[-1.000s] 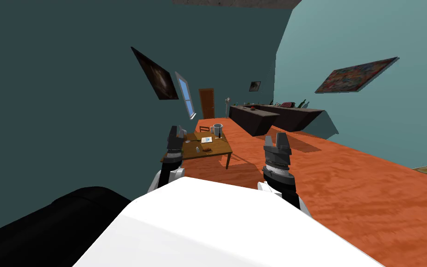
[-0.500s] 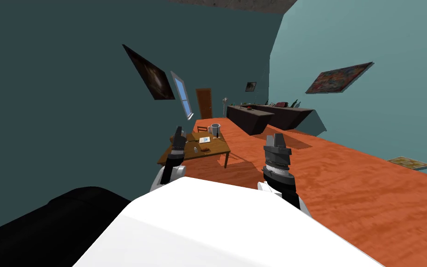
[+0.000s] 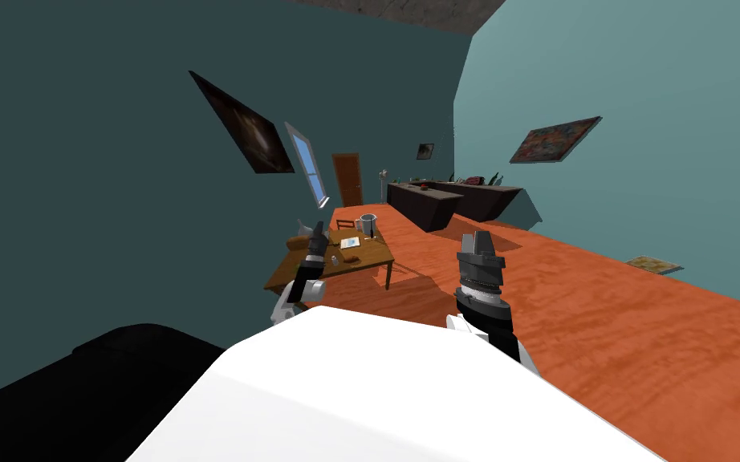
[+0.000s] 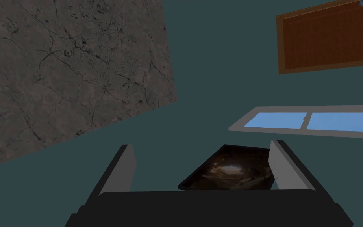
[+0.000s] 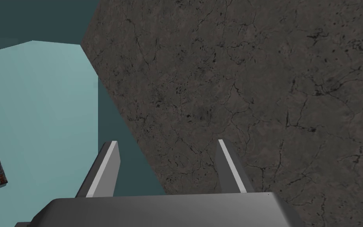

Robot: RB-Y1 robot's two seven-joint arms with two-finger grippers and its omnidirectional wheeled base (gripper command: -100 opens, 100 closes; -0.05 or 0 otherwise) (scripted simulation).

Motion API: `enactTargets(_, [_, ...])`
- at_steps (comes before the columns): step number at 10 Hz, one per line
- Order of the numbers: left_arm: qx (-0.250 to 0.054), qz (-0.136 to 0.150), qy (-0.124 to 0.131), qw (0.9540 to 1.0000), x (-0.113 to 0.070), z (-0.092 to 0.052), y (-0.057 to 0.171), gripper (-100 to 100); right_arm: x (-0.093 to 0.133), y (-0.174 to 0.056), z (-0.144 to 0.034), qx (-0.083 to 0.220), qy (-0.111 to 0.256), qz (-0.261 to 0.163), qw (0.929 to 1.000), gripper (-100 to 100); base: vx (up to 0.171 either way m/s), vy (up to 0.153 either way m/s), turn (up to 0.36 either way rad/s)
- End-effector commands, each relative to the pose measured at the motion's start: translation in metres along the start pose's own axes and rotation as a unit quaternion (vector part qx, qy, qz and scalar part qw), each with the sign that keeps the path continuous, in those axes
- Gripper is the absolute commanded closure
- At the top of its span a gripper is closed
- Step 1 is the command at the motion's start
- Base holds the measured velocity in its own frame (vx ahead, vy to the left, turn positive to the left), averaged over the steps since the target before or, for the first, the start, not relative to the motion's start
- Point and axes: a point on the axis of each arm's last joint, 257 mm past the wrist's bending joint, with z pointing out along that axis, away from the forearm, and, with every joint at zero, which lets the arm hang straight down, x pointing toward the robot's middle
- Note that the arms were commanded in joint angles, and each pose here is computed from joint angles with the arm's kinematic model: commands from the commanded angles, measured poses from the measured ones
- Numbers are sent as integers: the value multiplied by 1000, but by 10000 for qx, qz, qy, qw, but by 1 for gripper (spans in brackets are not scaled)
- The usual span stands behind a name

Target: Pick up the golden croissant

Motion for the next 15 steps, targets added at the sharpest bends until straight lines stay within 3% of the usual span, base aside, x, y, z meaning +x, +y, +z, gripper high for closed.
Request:
enactTargets(1, [-193,-41,16,9998,5,1,13,-100,0,0,0,0,0,0,10000,0,-8,-5,-29])
enactTargets(4, [-833,-230,51,9963,10,10,64,-100,0,0,0,0,0,0,10000,0,-9,-5,-122])
enactTargets(7, [-1162,-296,72,9928,13,10,88,-100,0,0,0,0,0,0,10000,0,-5,1,-60])
enactTargets(10, [-1714,-433,99,9842,18,10,129,-100,0,0,0,0,0,0,10000,0,0,8,-96])
enactTargets(11, [-1962,-502,108,9792,20,9,148,-100,0,0,0,1,0,-1,10000,0,4,12,-84])
enactTargets(12, [-2003,-502,113,9784,20,8,150,-100,0,0,0,0,0,0,10000,0,2,11,-50])
enactTargets(13, [-2247,-574,125,9727,23,7,167,-100,0,0,0,1,0,-1,10000,0,6,14,-90])
enactTargets(14, [-2299,-573,126,9714,23,5,172,-100,0,0,0,0,0,-1,10000,0,6,16,-49])
enactTargets(15, [-2520,-646,139,9655,25,5,186,-100,0,0,0,1,0,-1,10000,0,9,17,-103])
